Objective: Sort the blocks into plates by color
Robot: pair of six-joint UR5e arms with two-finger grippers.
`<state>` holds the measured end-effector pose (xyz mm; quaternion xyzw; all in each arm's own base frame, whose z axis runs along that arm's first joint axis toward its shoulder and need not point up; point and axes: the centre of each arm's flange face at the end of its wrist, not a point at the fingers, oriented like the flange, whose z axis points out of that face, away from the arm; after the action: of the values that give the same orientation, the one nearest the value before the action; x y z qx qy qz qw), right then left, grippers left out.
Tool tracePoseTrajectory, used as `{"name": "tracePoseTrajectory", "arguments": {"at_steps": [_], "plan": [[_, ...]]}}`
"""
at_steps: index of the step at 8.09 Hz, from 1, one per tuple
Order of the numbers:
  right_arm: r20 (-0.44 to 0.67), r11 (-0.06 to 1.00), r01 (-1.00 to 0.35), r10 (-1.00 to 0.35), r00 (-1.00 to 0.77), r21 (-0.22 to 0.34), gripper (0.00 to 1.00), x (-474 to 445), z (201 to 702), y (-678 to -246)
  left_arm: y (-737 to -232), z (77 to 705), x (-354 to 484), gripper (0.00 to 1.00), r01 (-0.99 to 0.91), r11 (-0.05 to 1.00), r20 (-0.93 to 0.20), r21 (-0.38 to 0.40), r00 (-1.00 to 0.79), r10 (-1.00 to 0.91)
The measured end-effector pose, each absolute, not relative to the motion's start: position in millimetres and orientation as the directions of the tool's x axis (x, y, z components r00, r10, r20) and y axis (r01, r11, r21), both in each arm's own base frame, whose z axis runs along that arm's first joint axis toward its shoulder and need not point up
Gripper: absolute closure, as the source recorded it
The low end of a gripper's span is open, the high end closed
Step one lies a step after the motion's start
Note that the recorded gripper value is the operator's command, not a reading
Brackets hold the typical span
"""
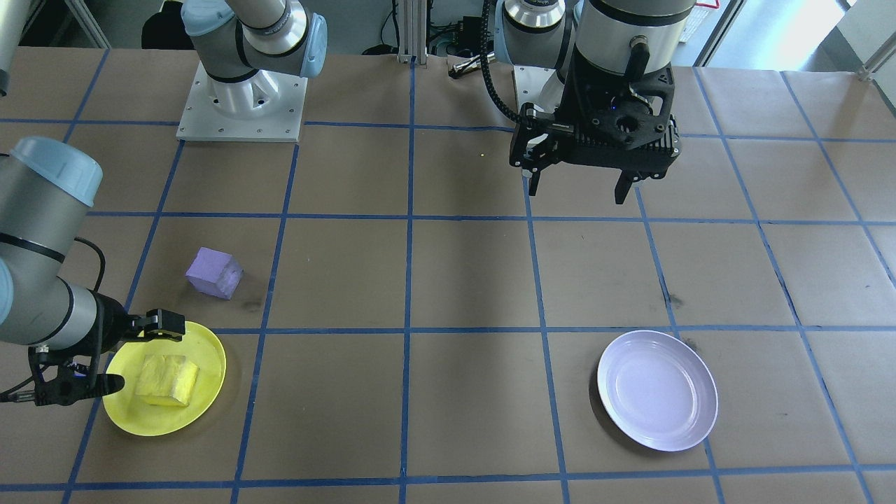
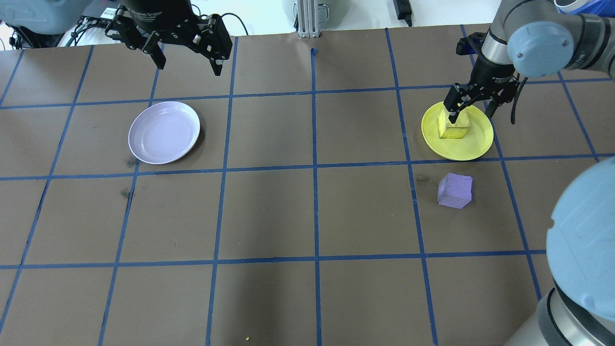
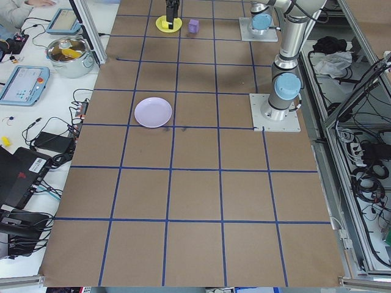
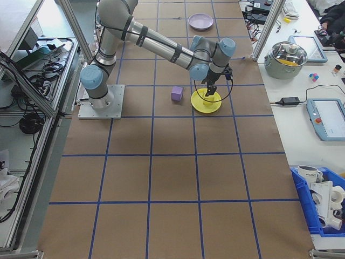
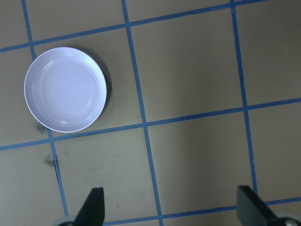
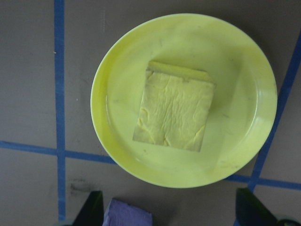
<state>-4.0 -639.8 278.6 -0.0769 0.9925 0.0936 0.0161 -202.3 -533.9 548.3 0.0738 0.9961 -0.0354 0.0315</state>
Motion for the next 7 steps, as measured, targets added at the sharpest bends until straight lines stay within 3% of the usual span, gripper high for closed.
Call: {"name": "tracePoseTrajectory", "arguments": {"at_steps": [2, 4, 7], "plan": [[-0.067, 0.958, -0.097, -0.081, -0.994, 0.272, 0.00, 3, 291, -610, -533, 550, -202, 0.00, 0.149, 0.986, -0.068, -0.069, -0.987, 0.145], [-0.067, 0.923, -0.011, 0.016, -0.998, 0.386, 0.00, 10, 261, -577, -533, 550, -202, 0.00, 0.149, 0.986, -0.068, -0.070, -0.987, 0.144], [-0.039, 0.866, 0.073, 0.105, -0.994, 0.495, 0.00, 18, 219, -540, -532, 551, -202, 0.00, 0.150, 0.986, -0.068, -0.072, -0.987, 0.145]]}}
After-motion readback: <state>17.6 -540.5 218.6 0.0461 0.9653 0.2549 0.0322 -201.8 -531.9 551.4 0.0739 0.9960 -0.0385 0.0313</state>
